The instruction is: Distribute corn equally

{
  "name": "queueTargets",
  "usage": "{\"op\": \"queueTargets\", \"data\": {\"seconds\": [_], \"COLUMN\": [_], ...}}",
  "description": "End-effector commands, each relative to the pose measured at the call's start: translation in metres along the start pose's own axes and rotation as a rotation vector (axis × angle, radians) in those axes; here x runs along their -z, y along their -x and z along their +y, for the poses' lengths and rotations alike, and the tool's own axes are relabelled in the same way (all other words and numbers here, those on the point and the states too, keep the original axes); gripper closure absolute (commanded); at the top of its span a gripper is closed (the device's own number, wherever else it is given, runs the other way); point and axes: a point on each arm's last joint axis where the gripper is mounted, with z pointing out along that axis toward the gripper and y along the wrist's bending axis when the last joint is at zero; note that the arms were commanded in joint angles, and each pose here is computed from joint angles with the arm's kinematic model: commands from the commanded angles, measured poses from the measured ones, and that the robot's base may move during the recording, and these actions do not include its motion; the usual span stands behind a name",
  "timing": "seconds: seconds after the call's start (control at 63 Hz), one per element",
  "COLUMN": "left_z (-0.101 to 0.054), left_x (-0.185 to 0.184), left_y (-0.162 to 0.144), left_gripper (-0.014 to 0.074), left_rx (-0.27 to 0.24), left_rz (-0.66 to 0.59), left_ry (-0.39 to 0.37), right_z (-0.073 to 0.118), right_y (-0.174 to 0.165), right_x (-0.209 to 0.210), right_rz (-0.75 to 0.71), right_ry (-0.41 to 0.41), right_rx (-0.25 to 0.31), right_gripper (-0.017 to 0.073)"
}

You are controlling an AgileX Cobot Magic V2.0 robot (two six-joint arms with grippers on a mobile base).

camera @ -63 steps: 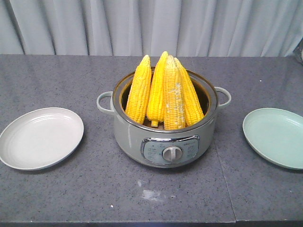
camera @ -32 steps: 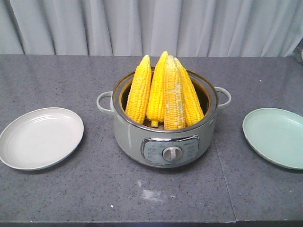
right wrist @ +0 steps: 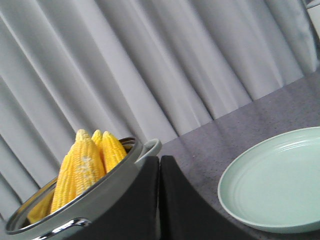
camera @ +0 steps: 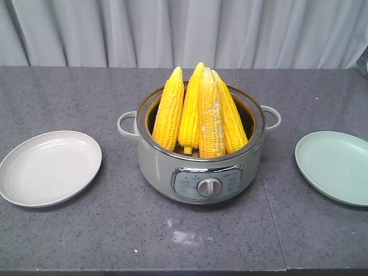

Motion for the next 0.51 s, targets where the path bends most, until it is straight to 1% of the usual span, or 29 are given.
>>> {"op": "queueTargets", "data": {"seconds": [0.0, 0.063, 0.095, 0.111, 0.159, 0.238, 0.286, 0.333, 0.381, 0.444, 0.492], "left_z": [-0.022, -0.033, -0.039, -0.041, -0.047, -0.054, -0.057, -0.06, -0.062, -0.066, -0.067], "left_x": [0.001, 0.002, 0.004, 0.004, 0.005, 0.003, 0.0, -0.005, -0.01, -0.016, -0.023], "left_y": [0.031, 0.045, 0.054, 0.056, 0.066, 0.076, 0.08, 0.084, 0.088, 0.092, 0.093], "left_gripper": [0.0599, 0.0597, 0.0596, 0.0596, 0.0593, 0.0587, 0.058, 0.0568, 0.0554, 0.0521, 0.0489], "left_rx": [-0.053, -0.121, -0.148, -0.155, -0.182, -0.225, -0.258, -0.287, -0.304, -0.29, -0.287], "left_rz": [-0.096, -0.095, -0.094, -0.091, -0.072, -0.002, 0.04, 0.07, 0.096, 0.132, 0.175], "left_ry": [-0.079, -0.092, -0.093, -0.092, -0.08, -0.038, -0.016, -0.001, 0.01, 0.022, 0.034], "right_z": [0.019, 0.03, 0.036, 0.038, 0.044, 0.052, 0.055, 0.057, 0.057, 0.056, 0.056], "right_y": [0.036, 0.052, 0.061, 0.064, 0.074, 0.087, 0.093, 0.097, 0.099, 0.1, 0.101], "right_x": [-0.001, -0.004, -0.007, -0.008, -0.013, -0.022, -0.028, -0.034, -0.038, -0.043, -0.044], "right_rz": [-0.04, 0.007, 0.034, 0.042, 0.068, 0.088, 0.095, 0.1, 0.099, 0.081, 0.068], "right_ry": [0.028, 0.032, 0.034, 0.035, 0.038, 0.042, 0.043, 0.04, 0.036, 0.029, 0.026], "right_rx": [0.062, 0.113, 0.15, 0.162, 0.222, 0.305, 0.339, 0.357, 0.364, 0.365, 0.364], "right_gripper": [0.0564, 0.0559, 0.0554, 0.055, 0.0531, 0.0471, 0.0417, 0.035, 0.0273, 0.0169, 0.0112]}}
